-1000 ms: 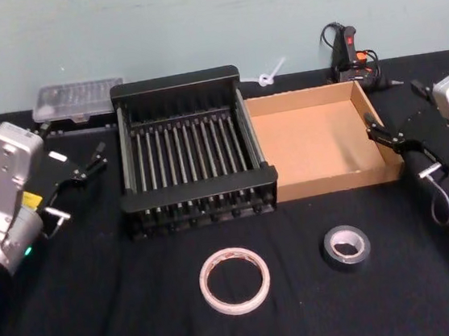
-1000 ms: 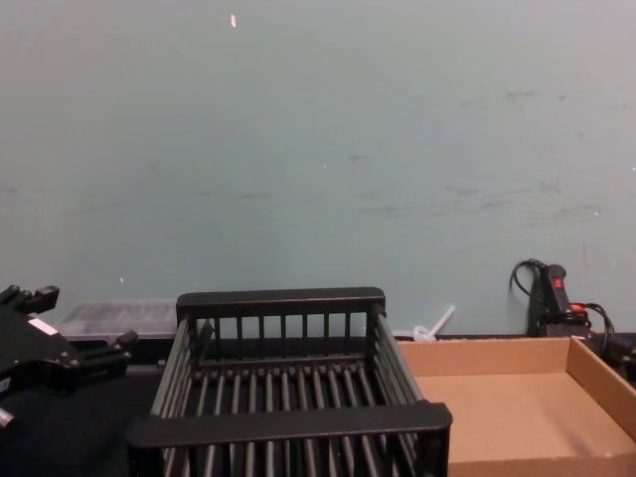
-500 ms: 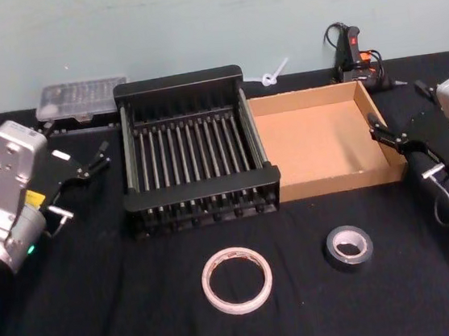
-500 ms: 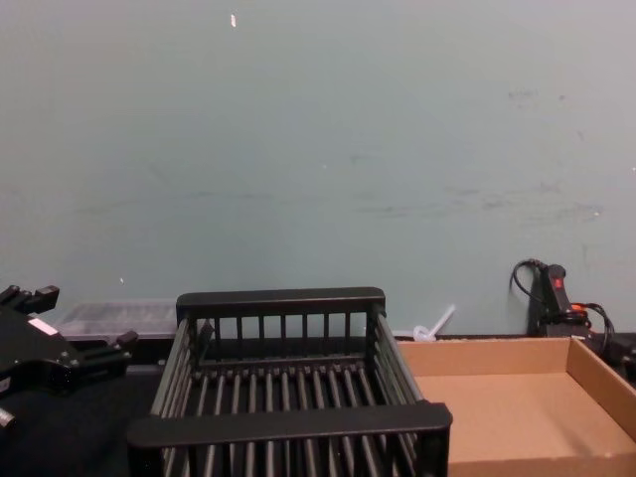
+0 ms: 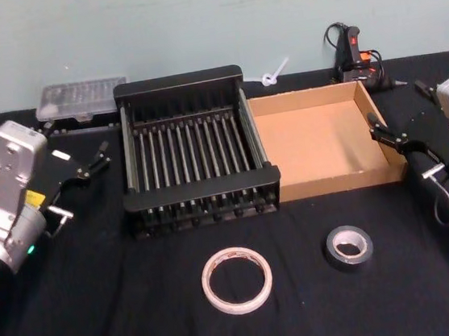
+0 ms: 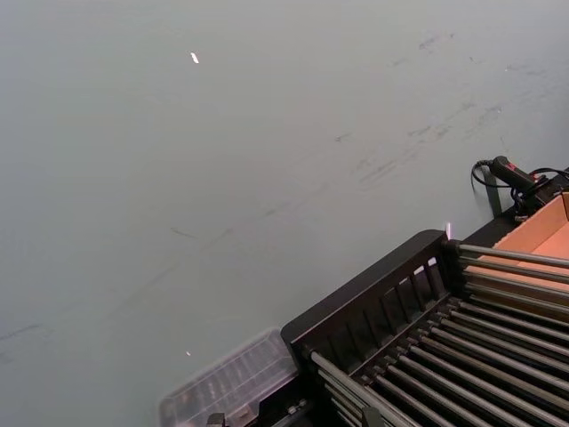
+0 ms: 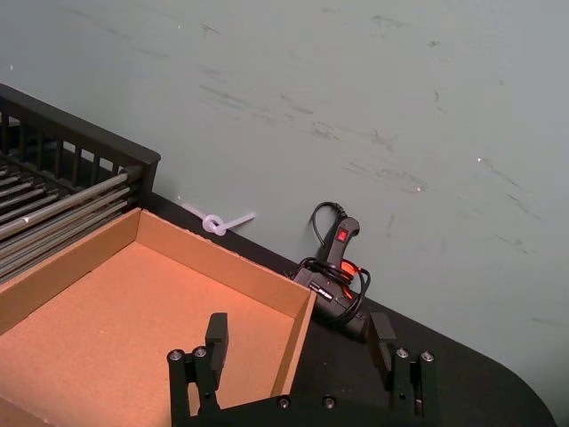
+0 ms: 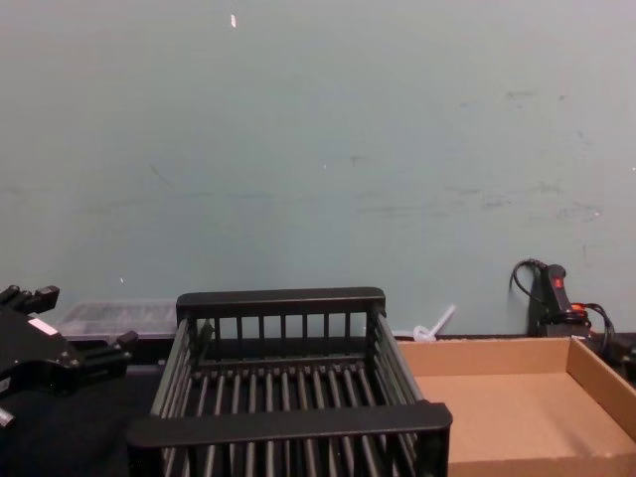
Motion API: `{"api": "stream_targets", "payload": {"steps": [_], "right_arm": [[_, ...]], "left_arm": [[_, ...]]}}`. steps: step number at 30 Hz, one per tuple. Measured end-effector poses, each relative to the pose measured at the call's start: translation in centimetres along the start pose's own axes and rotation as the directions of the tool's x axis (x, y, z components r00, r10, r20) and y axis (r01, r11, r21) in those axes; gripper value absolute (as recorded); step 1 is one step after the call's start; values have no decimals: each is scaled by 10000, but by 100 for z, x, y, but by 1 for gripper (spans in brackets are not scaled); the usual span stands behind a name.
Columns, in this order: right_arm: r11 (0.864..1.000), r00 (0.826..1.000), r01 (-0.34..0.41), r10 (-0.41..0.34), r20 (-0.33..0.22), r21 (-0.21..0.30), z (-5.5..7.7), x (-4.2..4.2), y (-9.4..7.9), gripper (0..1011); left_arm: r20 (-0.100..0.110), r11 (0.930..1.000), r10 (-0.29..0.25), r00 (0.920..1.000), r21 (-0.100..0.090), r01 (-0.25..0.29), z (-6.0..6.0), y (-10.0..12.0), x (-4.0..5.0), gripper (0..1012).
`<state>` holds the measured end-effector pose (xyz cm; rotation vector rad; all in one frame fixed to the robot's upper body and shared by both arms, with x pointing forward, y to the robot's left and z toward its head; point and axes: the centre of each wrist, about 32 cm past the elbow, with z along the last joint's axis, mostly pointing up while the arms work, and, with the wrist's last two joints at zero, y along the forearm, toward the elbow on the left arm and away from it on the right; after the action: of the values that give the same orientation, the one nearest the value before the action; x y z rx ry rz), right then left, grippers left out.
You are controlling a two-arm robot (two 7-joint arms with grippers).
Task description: Pick up the white tape and place it into the black box , Pick up the silver tape and place it into the brown box.
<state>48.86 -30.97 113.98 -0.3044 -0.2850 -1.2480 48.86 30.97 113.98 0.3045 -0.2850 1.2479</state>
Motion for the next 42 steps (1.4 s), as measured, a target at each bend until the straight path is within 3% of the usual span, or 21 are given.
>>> {"api": "stream_targets", "payload": {"steps": [14, 24, 32, 42], "right_arm": [[9999, 10000, -6, 6, -74, 110, 7, 2, -9, 1002], [9981, 9984, -296, 320, -456, 535, 116, -6, -108, 1000], [9954, 9943, -676, 728, -780, 680, 192, -53, -233, 1002], [9905, 9810, -1359, 1376, -1367, 220, 277, -163, -474, 1000]], "left_arm": [[0, 10000, 0, 10000, 0, 0, 0, 0, 0, 1001], [0, 10000, 1, 10000, 0, -1, 0, 0, 0, 1001], [0, 10000, 0, 10000, 0, 0, 0, 0, 0, 1001], [-1, 10000, 1, 10000, 0, -1, 0, 0, 0, 1001]]}}
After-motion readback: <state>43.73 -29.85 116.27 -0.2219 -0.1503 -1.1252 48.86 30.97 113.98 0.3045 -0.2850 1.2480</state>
